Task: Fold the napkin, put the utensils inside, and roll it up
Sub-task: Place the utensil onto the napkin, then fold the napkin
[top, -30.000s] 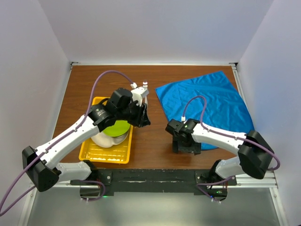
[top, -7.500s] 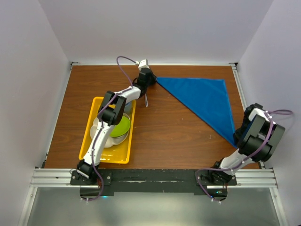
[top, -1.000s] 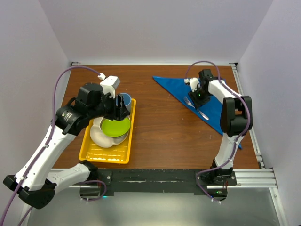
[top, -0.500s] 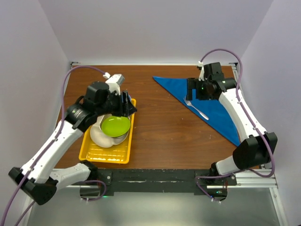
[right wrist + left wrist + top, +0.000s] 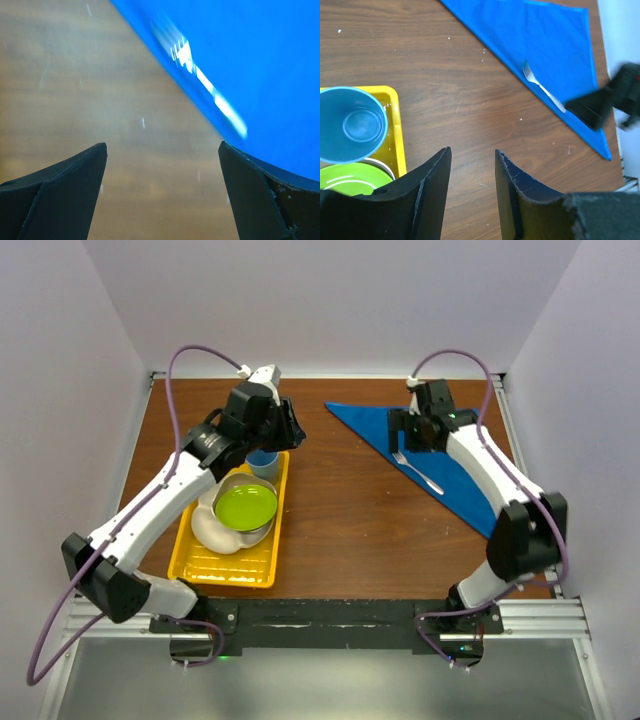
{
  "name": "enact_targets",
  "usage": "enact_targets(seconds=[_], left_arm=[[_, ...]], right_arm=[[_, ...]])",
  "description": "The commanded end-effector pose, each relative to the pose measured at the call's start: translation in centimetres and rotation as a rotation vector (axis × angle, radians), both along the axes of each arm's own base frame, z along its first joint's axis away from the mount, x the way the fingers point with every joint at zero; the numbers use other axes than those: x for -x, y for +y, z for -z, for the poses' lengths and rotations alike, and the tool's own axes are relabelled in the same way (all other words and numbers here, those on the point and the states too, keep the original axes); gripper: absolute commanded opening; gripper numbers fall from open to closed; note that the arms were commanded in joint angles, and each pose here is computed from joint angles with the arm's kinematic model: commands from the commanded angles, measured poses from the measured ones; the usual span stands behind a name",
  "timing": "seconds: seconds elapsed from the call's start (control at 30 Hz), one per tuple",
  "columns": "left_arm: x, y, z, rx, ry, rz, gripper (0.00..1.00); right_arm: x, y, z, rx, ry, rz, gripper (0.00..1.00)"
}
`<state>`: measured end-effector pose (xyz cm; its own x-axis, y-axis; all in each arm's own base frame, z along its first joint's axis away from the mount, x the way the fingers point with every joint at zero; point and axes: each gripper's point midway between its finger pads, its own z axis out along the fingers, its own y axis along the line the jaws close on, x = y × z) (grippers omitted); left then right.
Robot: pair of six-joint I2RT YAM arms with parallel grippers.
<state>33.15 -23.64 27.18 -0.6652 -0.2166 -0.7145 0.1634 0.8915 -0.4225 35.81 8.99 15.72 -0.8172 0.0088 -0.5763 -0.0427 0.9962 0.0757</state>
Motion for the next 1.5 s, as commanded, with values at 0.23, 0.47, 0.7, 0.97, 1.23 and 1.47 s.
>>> enact_targets(seconds=[0.23, 0.47, 0.7, 0.97, 1.23, 1.47], left_arm=[[3.1, 3.2, -3.7, 0.041, -0.079, -0.085, 0.45], [4.3, 3.8, -3.7, 0.026, -0.091, -0.050, 0.45], [4.7, 4.1, -3.0, 0.006, -0.091, -0.034, 0.45], [4.6, 3.7, -1.7, -0.018, -0.061, -0.012, 0.45], [4.5, 3.9, -1.5, -0.042, -0.060, -0.012, 0.46], [4.0, 4.0, -1.4, -0.065, -0.064, -0.008, 0.46]], right_arm=[[-17.2, 10.2, -0.5, 0.116, -0.313, -0.312, 0.70], [-22.1, 15.0, 2.7, 0.194, -0.346, -0.417, 0.67], [-25.3, 18.0, 5.3, 0.200, -0.401, -0.515, 0.56], [-26.2, 20.8, 8.1, 0.185, -0.428, -0.553, 0.49], [-26.6, 20.6, 10.5, 0.199, -0.405, -0.538, 0.48], [-26.5, 20.1, 12.1, 0.253, -0.381, -0.508, 0.37]])
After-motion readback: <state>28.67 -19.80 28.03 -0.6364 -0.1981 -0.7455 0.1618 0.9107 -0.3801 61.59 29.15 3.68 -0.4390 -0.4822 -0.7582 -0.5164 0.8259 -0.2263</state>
